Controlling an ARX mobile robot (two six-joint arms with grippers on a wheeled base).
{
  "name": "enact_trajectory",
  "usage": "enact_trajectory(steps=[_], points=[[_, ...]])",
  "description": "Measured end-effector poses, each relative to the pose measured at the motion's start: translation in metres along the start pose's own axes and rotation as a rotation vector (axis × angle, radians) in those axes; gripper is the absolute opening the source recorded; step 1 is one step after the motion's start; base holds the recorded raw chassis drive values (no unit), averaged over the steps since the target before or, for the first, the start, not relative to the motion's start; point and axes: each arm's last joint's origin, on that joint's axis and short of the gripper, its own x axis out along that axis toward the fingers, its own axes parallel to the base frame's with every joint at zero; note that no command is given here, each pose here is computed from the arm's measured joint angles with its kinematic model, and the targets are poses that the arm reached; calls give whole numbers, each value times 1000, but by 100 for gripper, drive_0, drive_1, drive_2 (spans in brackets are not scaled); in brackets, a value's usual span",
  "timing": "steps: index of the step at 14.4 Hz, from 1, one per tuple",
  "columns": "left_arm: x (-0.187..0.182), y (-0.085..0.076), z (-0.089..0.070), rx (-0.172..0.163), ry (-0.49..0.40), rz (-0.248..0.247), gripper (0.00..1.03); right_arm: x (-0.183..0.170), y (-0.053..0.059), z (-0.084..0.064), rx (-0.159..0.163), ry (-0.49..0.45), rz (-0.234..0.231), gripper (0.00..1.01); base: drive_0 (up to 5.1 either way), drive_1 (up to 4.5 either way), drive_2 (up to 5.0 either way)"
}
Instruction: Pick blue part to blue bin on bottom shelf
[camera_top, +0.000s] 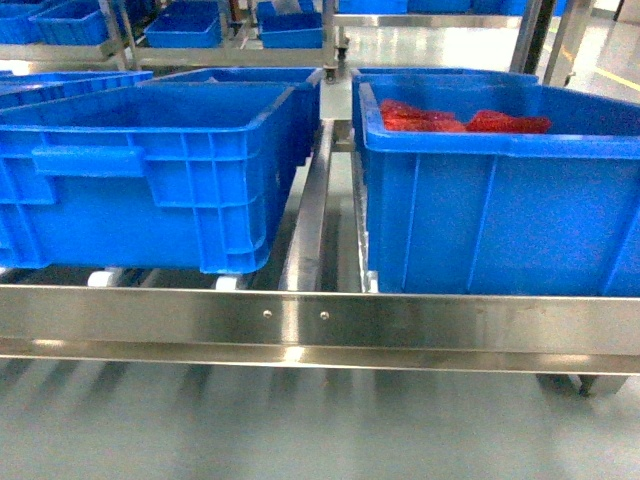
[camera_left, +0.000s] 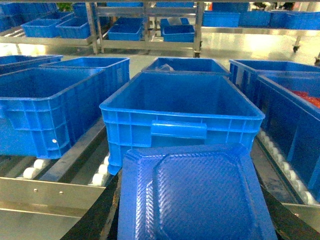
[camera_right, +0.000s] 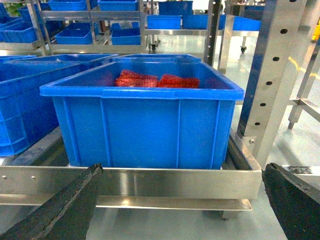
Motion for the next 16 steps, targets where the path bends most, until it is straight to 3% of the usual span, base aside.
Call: enact_trajectory(steps=[16], points=[[0, 0, -1, 1, 5, 0, 44, 0, 0, 0, 0, -2, 0, 98, 1, 386, -384]])
